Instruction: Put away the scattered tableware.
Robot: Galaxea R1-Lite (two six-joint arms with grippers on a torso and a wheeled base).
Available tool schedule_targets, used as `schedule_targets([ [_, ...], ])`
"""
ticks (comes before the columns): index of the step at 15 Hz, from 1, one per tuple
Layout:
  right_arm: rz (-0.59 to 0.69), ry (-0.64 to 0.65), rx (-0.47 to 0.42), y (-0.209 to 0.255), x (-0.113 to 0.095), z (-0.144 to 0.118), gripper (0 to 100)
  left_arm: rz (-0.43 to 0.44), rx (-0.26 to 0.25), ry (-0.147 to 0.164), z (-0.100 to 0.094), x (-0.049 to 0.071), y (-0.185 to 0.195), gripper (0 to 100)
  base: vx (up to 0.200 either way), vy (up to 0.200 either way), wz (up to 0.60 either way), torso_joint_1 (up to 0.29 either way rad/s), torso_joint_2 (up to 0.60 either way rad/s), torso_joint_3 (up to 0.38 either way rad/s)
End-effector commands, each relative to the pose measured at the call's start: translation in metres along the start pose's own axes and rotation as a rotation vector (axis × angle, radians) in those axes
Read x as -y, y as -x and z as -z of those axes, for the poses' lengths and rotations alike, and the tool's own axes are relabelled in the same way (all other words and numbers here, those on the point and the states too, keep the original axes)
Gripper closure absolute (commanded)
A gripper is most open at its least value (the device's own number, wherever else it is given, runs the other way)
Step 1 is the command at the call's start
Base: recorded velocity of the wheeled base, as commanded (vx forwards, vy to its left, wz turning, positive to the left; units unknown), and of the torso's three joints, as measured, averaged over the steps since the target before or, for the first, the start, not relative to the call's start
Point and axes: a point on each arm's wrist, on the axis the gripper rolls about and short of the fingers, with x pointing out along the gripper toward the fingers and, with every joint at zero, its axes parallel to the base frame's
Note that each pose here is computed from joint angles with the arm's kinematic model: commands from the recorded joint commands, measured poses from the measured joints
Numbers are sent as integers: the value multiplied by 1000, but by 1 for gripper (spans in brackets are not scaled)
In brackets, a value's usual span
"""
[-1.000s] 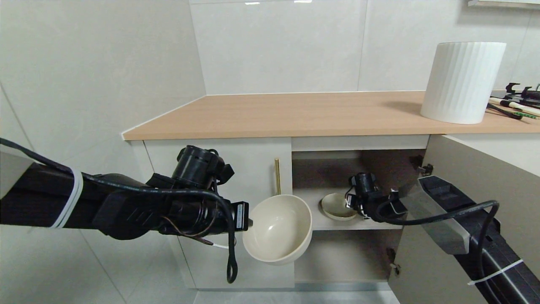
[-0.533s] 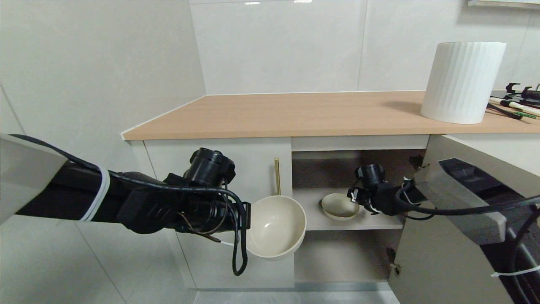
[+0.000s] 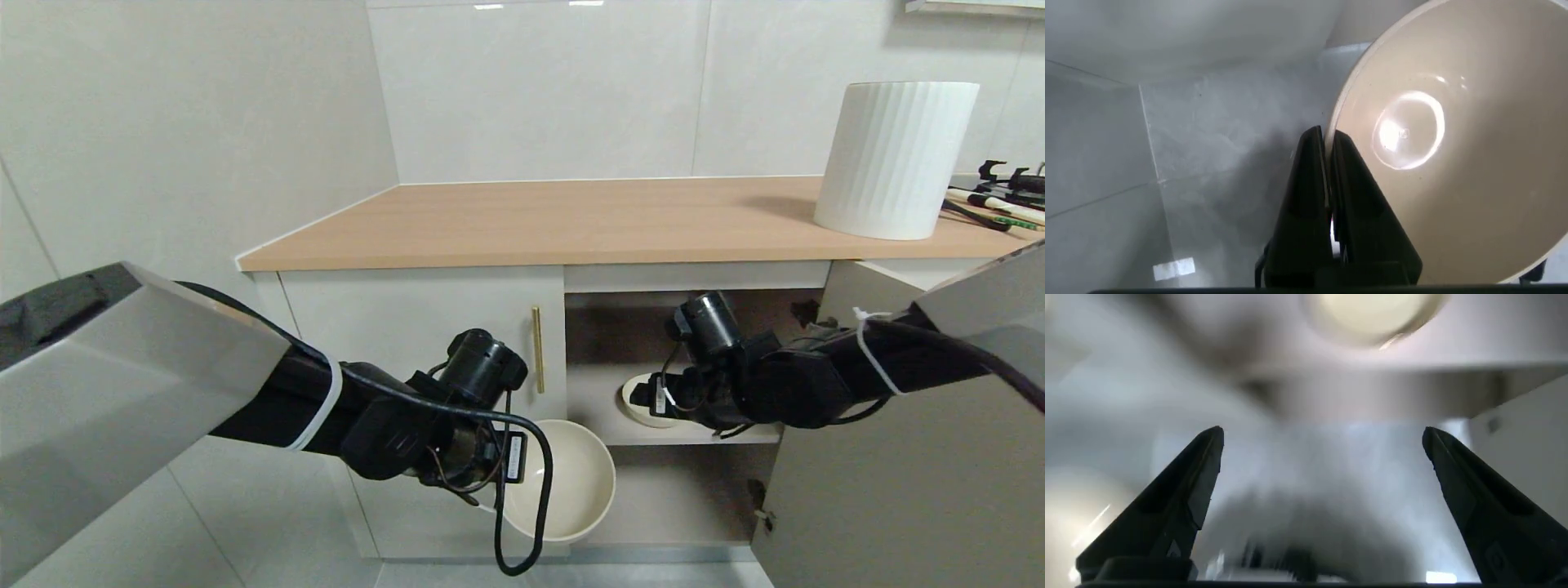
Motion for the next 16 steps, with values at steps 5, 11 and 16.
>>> schedule_targets([
  [5, -130, 143, -125, 43, -25, 28, 0, 17, 8, -18, 3, 8, 8, 100, 0, 0, 0, 0, 0, 0],
  [11, -115, 195, -205, 18, -38, 56, 0, 26, 13, -9, 3, 11, 15, 100, 0, 0, 0, 0, 0, 0],
  [16, -114, 188, -206, 17, -39, 56, 100, 22, 10, -10, 4, 11, 13, 100, 0, 0, 0, 0, 0, 0],
])
